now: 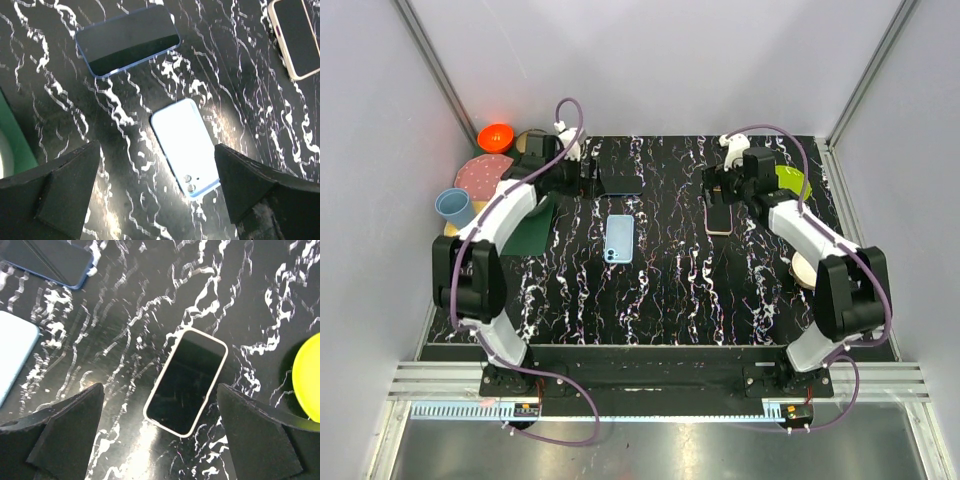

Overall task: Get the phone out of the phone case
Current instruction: Adjust the phone at the center of the board, then pick up the phone at the center of the board.

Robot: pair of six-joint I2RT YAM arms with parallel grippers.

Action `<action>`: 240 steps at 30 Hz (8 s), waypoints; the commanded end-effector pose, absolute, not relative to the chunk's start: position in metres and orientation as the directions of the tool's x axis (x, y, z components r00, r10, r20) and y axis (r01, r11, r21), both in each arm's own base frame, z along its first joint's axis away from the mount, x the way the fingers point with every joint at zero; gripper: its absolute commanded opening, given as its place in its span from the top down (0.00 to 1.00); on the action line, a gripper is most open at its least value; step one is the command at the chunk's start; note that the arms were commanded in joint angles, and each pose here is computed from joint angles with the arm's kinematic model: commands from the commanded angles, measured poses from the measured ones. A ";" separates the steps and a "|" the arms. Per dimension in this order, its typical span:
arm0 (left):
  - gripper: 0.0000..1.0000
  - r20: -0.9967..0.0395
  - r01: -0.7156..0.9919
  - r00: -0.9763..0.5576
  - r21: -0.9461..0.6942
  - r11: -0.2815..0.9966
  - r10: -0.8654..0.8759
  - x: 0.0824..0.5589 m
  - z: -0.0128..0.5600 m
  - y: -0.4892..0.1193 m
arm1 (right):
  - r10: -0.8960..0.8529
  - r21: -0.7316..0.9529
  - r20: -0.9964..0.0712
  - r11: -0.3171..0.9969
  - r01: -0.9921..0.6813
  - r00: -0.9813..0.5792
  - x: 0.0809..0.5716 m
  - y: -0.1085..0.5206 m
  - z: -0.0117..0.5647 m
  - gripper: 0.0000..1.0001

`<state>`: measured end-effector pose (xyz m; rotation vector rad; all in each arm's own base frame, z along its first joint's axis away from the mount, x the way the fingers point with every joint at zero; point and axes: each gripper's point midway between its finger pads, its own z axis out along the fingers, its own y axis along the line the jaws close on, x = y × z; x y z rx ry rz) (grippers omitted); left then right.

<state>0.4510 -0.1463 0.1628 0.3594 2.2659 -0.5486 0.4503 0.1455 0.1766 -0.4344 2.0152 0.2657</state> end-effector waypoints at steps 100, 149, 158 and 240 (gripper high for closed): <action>0.01 -0.710 0.424 -0.704 -0.404 0.811 0.014 0.369 0.159 -0.103 | -0.357 0.199 -0.630 0.784 -0.588 -0.690 0.524 0.177 0.049 0.00; 0.01 -0.704 0.411 -0.711 -0.424 0.807 -0.008 0.369 0.159 -0.097 | -0.426 0.324 -0.456 0.738 -0.592 -0.781 0.424 0.157 0.058 0.00; 0.01 -0.697 0.405 -0.717 -0.432 0.806 -0.014 0.369 0.157 -0.096 | -0.540 0.251 -0.446 0.690 -0.679 -0.714 0.414 0.145 0.057 0.00; 0.01 -0.680 0.398 -0.733 -0.458 0.795 -0.025 0.370 0.151 -0.096 | -0.877 -0.050 -0.272 0.423 -0.905 -0.395 0.416 0.174 -0.002 0.35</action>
